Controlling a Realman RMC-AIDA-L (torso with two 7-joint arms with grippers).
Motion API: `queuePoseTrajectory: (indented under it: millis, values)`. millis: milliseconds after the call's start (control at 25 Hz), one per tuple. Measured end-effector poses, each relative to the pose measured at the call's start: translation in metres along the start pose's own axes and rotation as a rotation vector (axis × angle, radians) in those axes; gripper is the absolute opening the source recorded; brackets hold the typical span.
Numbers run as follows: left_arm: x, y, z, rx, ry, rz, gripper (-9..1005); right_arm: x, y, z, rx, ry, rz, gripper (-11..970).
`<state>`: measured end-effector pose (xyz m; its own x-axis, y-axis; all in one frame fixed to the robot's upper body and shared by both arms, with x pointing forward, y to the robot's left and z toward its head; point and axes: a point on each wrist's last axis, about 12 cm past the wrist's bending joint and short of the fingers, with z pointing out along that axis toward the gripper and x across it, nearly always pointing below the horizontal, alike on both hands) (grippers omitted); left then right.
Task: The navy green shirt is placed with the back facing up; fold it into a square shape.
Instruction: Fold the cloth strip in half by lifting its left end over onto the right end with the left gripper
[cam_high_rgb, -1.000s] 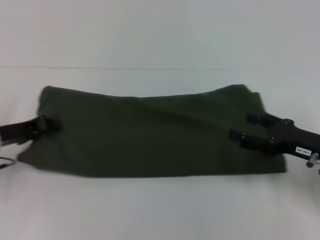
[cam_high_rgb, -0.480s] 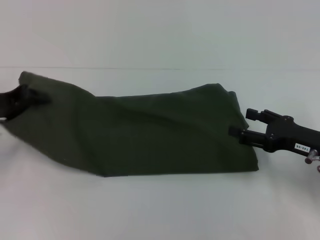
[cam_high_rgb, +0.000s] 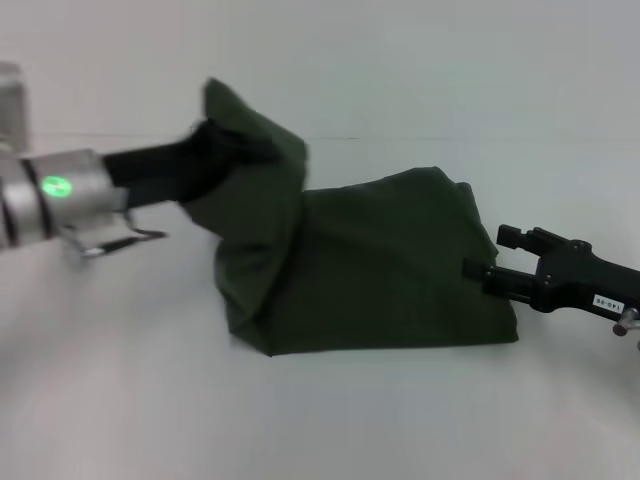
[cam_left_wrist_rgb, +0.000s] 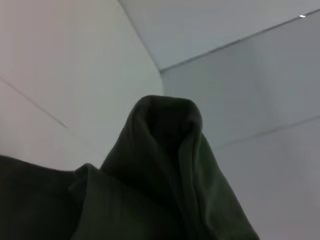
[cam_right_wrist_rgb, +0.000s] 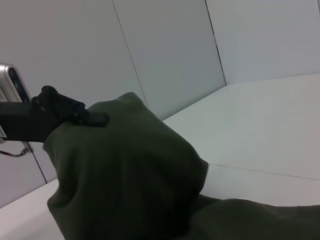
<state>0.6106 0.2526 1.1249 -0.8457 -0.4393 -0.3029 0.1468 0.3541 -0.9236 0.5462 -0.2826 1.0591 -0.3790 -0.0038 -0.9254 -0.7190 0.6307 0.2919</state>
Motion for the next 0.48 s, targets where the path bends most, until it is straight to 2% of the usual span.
queuePoseTrajectory:
  millis: [160, 480]
  values:
    - [0.024, 0.005, 0.036, 0.023, 0.004, -0.046, 100, 0.003, 0.0, -0.003, 0.006, -0.004, 0.009, 912]
    - [0.065, 0.021, 0.074, 0.062, -0.091, -0.141, 104, 0.007, 0.001, -0.008, 0.014, -0.007, 0.023, 911]
